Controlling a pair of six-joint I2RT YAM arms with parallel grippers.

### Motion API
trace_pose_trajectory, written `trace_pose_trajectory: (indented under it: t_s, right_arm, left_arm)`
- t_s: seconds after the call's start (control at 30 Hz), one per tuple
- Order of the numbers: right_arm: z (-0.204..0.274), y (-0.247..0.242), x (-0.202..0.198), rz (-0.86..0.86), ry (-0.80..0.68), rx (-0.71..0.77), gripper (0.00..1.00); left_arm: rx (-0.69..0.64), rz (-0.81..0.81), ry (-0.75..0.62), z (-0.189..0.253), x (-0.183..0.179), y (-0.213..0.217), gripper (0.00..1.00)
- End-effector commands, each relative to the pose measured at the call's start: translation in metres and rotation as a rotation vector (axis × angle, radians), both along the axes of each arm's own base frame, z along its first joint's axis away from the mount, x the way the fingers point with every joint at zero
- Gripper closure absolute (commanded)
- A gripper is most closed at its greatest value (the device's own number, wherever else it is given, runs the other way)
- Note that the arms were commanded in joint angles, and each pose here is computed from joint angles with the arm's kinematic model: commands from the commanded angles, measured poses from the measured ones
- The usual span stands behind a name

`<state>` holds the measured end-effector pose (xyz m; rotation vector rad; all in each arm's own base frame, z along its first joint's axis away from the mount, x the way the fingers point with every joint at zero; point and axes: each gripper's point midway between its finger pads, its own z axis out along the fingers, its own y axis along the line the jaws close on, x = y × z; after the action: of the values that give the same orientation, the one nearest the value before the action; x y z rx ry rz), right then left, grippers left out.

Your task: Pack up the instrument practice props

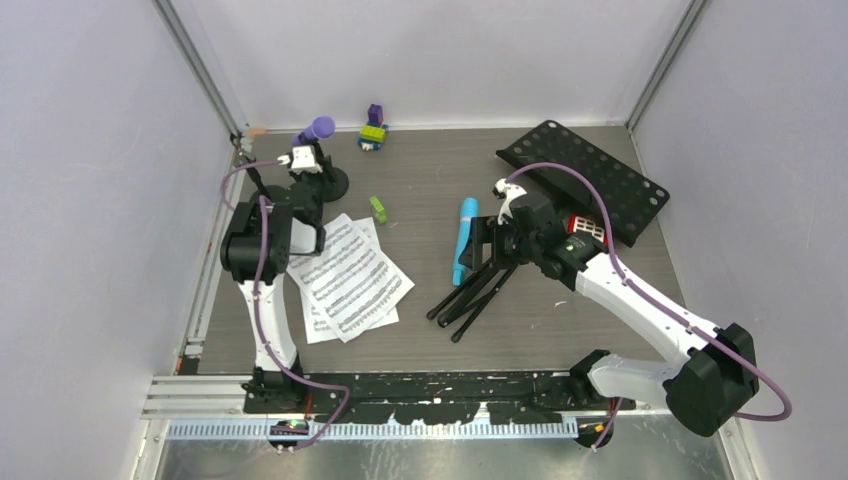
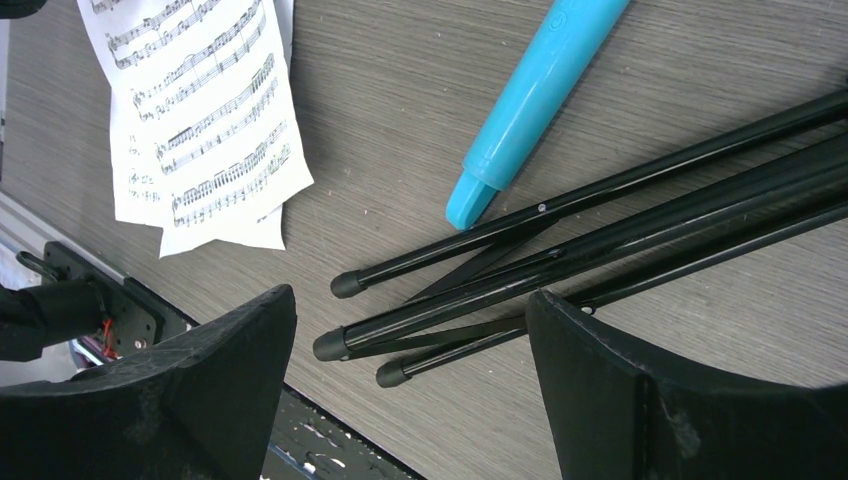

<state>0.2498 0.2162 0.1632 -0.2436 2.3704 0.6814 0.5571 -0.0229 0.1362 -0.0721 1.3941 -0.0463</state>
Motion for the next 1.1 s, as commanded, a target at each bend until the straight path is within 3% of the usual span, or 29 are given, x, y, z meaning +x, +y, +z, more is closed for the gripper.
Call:
trace_pose_trajectory:
  t_s: [0.0, 0.1, 0.17, 0.33, 0.43, 0.7, 1.07]
  right_arm:
    - [0.016, 0.003, 0.007, 0.006, -0.051, 0.013, 0.11]
    - [0.016, 0.003, 0.007, 0.005, -0.052, 0.011, 0.1]
    - [0.016, 0.003, 0.007, 0.005, -0.052, 0.011, 0.1]
    - [0.019, 0.002, 0.006, 0.002, -0.058, 0.013, 0.1]
    - [0.02, 0.001, 0.005, 0.001, -0.061, 0.012, 0.1]
    - [0.032, -0.004, 0.004, -0.018, -0.092, 0.022, 0.1]
    - [0.07, -0.014, 0.002, -0.058, -0.213, 0.079, 0.1]
  left_arm:
    - [-0.05, 0.023, -0.089, 0.023, 0.006, 0.011, 0.57]
    - [-0.061, 0.011, -0.092, 0.024, 0.007, 0.011, 0.68]
    - [-0.065, -0.006, -0.096, 0.027, 0.007, 0.009, 0.81]
    - [-0.067, -0.05, -0.111, 0.033, 0.009, 0.001, 0.85]
    - [-0.07, -0.071, -0.122, 0.039, 0.009, -0.002, 1.0]
    - [-0.027, -0.273, -0.208, 0.09, -0.008, -0.038, 1.0]
    - [0.04, -0.448, -0.345, 0.19, -0.065, -0.066, 1.0]
